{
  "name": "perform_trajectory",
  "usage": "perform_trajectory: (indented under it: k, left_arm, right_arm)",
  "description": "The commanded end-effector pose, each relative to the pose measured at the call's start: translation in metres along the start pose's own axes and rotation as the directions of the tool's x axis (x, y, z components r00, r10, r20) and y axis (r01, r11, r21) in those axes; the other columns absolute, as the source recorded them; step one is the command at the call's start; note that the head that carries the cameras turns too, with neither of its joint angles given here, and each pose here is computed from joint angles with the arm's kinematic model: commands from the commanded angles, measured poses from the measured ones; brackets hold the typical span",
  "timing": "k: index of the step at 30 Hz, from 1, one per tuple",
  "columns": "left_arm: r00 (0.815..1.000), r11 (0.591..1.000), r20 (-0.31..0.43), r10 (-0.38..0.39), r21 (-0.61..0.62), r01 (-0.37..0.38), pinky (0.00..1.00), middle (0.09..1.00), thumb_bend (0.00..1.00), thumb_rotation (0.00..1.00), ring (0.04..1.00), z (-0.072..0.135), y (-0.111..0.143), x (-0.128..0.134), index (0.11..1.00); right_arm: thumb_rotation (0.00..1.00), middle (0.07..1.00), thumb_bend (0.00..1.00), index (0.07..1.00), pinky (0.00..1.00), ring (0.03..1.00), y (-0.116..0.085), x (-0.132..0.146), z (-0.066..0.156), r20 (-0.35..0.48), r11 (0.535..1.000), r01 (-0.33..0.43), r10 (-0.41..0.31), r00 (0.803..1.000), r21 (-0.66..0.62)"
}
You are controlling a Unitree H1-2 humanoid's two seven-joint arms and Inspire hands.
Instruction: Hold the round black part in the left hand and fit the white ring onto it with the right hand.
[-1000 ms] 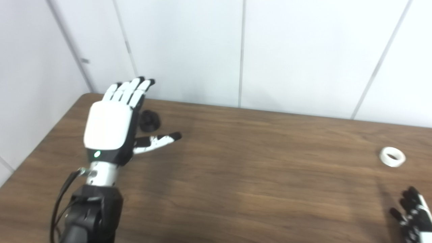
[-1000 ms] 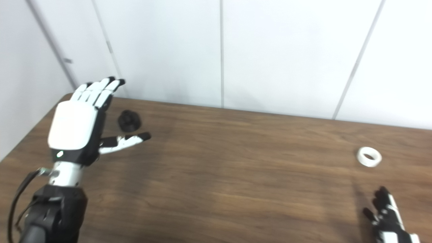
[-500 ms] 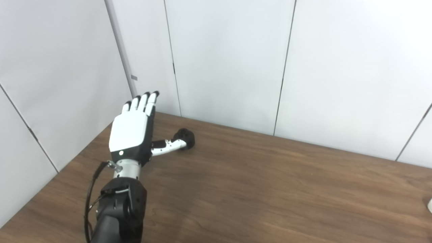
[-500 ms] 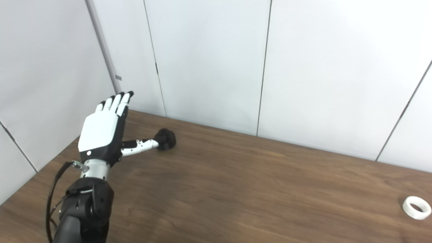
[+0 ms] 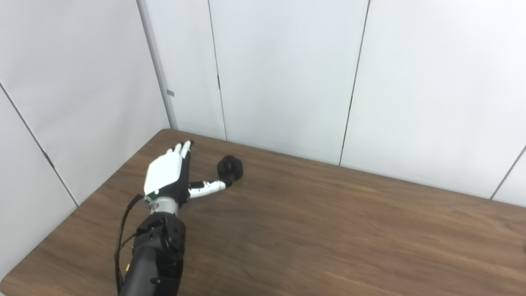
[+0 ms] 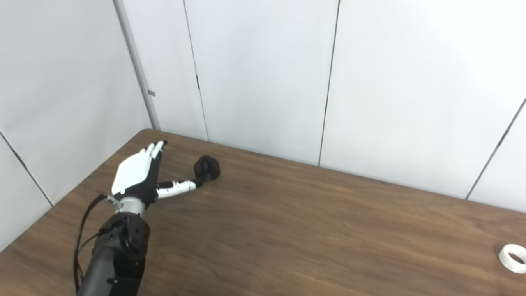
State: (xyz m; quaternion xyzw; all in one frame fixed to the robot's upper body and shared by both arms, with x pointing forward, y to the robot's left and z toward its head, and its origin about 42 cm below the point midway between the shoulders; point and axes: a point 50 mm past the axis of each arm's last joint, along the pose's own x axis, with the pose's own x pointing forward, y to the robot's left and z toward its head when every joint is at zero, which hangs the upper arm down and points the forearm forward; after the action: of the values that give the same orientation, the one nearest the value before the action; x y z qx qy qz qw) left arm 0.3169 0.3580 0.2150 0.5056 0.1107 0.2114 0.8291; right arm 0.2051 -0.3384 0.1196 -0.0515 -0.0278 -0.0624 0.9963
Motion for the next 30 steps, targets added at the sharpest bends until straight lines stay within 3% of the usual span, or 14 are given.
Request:
perform_trajectory:
  k: [1, 17, 30]
  left_arm:
    - [0.999, 0.997, 0.013, 0.042, -0.061, -0.042, 1.00, 1.000, 1.00, 0.59, 1.000, 0.007, 0.007, 0.011, 0.969]
    - [0.995, 0.989, -0.043, -0.085, -0.122, 0.079, 1.00, 1.000, 1.00, 0.48, 1.000, -0.010, -0.045, 0.032, 0.935]
    - [0.992, 0.991, -0.085, -0.091, -0.108, 0.082, 1.00, 1.000, 1.00, 0.44, 1.000, -0.012, -0.063, 0.055, 0.996]
  right_arm:
    - [0.93, 0.989, 0.82, 0.993, 1.00, 1.000, -0.008, -0.007, 0.000, -0.015, 1.000, 0.006, -0.006, 1.000, -0.021]
    - [0.92, 0.989, 0.81, 0.987, 1.00, 1.000, -0.007, -0.013, 0.007, -0.023, 1.000, 0.007, -0.008, 1.000, -0.020]
    - [0.90, 0.986, 0.83, 0.988, 1.00, 1.000, -0.011, -0.022, 0.009, -0.032, 1.000, 0.010, -0.010, 0.999, -0.008]
